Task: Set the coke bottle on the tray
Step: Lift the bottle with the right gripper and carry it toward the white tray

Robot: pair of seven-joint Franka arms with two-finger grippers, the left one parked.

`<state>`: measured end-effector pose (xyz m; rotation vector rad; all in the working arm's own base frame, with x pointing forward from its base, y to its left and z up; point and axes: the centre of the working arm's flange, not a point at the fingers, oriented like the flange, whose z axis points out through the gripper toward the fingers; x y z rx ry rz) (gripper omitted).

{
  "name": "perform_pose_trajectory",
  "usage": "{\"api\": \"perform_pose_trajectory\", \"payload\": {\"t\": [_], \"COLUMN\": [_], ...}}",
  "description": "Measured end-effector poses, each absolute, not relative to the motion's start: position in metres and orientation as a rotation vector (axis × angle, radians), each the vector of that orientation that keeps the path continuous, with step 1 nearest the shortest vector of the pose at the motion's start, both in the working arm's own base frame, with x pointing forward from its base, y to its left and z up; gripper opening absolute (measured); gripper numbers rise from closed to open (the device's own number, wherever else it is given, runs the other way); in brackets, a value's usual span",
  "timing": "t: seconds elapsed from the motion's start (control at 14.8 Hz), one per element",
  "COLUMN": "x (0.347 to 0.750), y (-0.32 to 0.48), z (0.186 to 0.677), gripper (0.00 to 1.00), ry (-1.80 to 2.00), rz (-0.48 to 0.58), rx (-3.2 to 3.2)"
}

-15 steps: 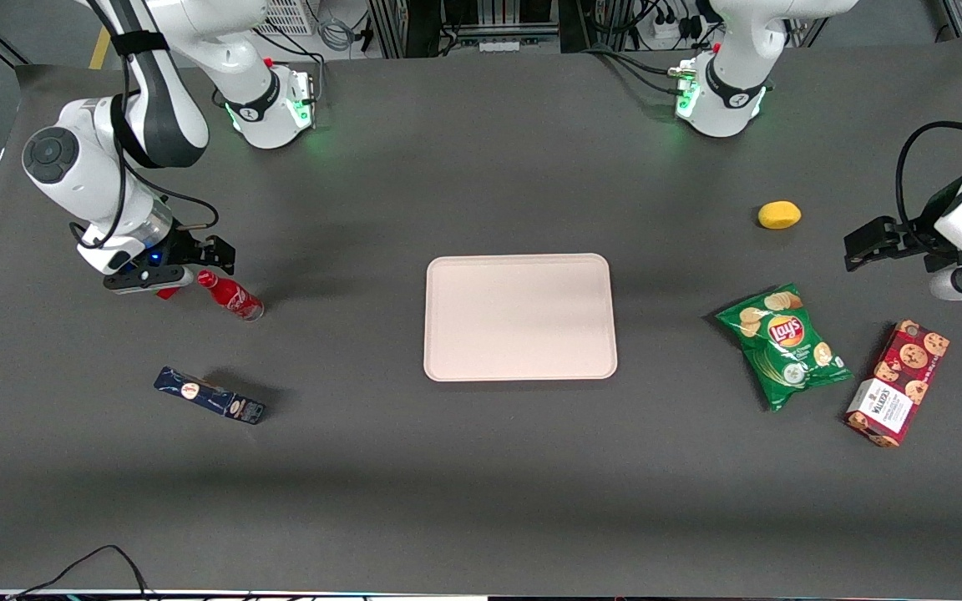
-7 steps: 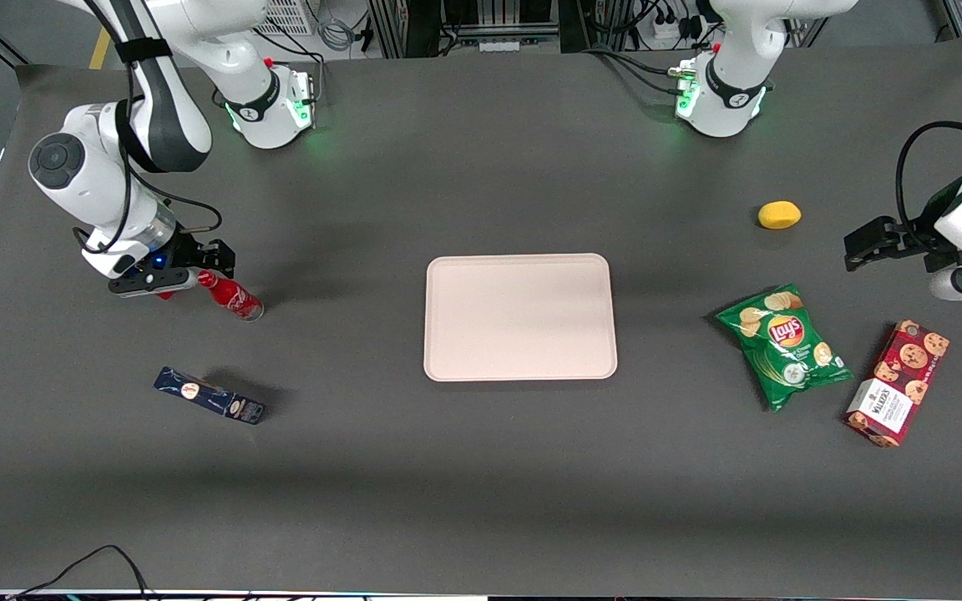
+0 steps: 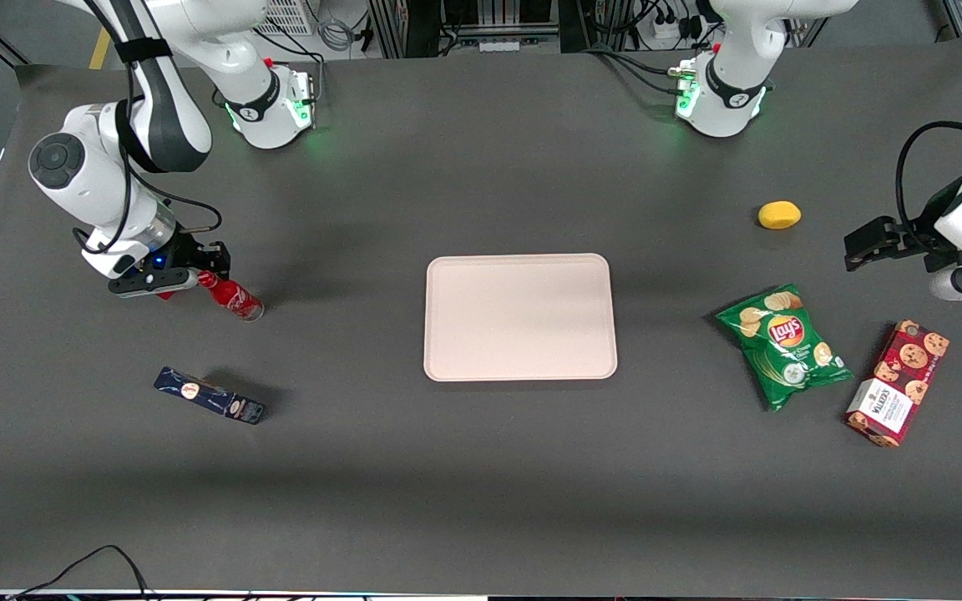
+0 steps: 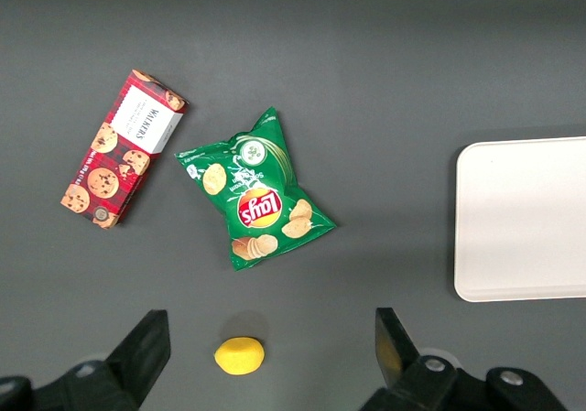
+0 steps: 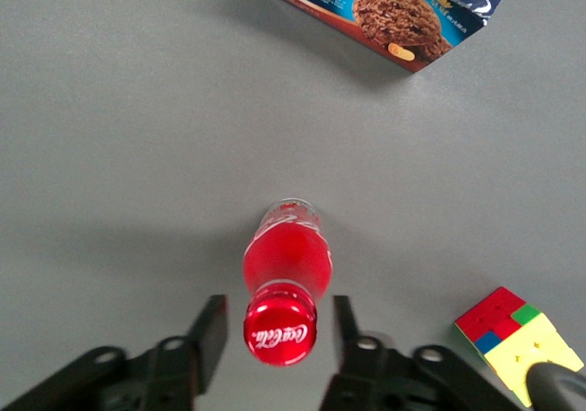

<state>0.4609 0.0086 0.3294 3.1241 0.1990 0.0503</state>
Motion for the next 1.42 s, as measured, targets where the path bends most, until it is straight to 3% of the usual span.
{"api": "perform_pose_trajectory", "payload": {"t": [0.14, 0.27, 0.68, 0.81, 1.02, 1.42], "x": [0.461, 0.461, 0.468, 0.476, 0.496, 0.513], "y": [0.009, 0.008, 0.008, 0.009, 0.015, 0.086], "z": [0.329, 0.33, 0.339, 0.357, 0.412, 0.514], "gripper": [0.47, 0.31, 0.31, 0.31, 0.31, 0.31], "ry": [0.2, 0.2, 0.207, 0.209, 0.225, 0.275], "rz": [0.051, 0.054, 0.075, 0.031, -0.053, -0.03], "rx": [3.124, 3.124, 3.122, 3.122, 3.118, 3.099]}}
